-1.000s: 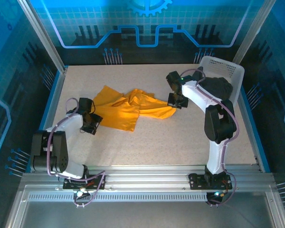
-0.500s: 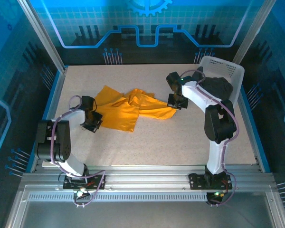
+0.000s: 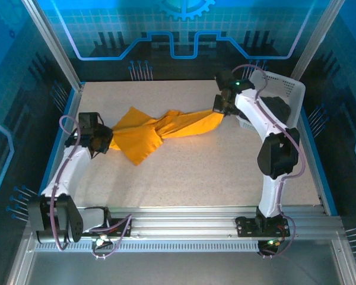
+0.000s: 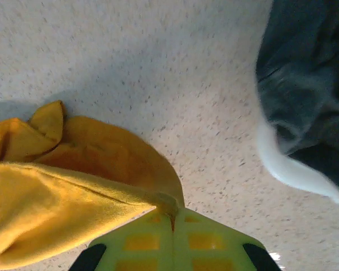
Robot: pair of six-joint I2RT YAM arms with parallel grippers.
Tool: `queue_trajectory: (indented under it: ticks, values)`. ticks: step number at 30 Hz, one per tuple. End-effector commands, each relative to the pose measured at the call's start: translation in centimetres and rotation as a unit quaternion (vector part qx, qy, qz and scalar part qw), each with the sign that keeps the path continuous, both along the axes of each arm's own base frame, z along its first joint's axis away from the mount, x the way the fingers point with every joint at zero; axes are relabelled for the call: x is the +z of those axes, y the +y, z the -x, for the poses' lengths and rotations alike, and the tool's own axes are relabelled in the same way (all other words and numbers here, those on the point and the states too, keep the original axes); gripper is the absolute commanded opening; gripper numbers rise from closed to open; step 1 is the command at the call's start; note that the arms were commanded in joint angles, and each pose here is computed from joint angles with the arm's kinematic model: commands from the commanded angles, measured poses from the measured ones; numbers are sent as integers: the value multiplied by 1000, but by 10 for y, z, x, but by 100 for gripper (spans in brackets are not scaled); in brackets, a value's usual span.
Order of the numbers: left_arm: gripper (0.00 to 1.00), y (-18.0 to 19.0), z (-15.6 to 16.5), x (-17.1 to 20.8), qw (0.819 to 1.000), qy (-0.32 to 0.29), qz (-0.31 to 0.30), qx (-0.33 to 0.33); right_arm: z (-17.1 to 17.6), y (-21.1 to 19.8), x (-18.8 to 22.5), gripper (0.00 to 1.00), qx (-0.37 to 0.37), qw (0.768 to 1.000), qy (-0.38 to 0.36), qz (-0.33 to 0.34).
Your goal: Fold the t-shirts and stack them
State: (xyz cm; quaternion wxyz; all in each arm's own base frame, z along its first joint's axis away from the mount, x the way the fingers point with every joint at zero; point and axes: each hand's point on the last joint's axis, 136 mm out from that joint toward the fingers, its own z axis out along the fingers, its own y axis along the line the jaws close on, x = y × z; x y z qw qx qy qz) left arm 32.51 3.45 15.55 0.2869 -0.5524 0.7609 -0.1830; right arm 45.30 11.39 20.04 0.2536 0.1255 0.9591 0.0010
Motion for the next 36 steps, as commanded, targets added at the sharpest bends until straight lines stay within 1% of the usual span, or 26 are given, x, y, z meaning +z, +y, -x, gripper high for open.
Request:
queue_trajectory:
  ticks: [1, 2, 4, 6, 7, 8, 10, 11, 12, 13, 15, 16, 17, 21, 23, 25, 27, 33, 36]
  values:
    - [0, 16, 26, -1, 998, 30, -16, 46, 26, -13, 52, 0, 19, 996, -66, 53]
    - [0, 19, 31, 1, 998, 32, -23, 52, 40, -12, 54, 0, 27, 995, -76, 60]
    - [0, 25, 40, 0, 997, 34, -30, 63, 76, -3, 43, 0, 59, 992, -89, 72]
    - [0, 30, 48, -8, 996, 47, -31, 73, 120, 2, 4, 0, 82, 992, -66, 66]
    - [0, 32, 51, -11, 995, 53, -31, 76, 143, -5, -23, 2, 68, 996, -32, 56]
    - [0, 32, 52, -13, 995, 57, -31, 78, 163, -16, -46, 8, 44, 998, 6, 49]
    - [0, 33, 54, -18, 994, 64, -32, 81, 203, -45, -94, 14, -23, 995, 95, 28]
    - [0, 34, 55, -20, 994, 67, -31, 85, 215, -54, -106, 17, -46, 992, 120, 14]
    - [0, 35, 56, -21, 993, 71, -32, 89, 220, -61, -109, 23, -68, 990, 127, -5]
    - [0, 35, 57, -22, 993, 75, -34, 90, 228, -68, -115, 32, -85, 987, 136, -18]
    - [0, 37, 57, -22, 992, 79, -37, 92, 229, -73, -111, 49, -113, 984, 127, -53]
    - [0, 38, 56, -22, 992, 80, -38, 93, 228, -73, -111, 54, -128, 980, 129, -77]
    - [0, 38, 55, -21, 992, 79, -38, 93, 228, -70, -111, 54, -140, 976, 133, -97]
    - [0, 38, 52, -19, 992, 79, -38, 90, 228, -52, -127, 52, -196, 949, 180, -168]
    - [0, 37, 51, -20, 992, 78, -36, 88, 220, -41, -135, 51, -204, 941, 182, -202]
    - [0, 36, 52, -21, 993, 79, -34, 86, 217, -33, -142, 49, -215, 932, 196, -216]
    - [0, 35, 52, -22, 993, 78, -32, 86, 218, -29, -151, 49, -216, 928, 214, -216]
    - [0, 34, 52, -23, 993, 74, -29, 84, 219, -24, -175, 49, -194, 926, 256, -197]
    - [0, 32, 51, -24, 994, 73, -27, 81, 223, -18, -180, 48, -180, 927, 281, -172]
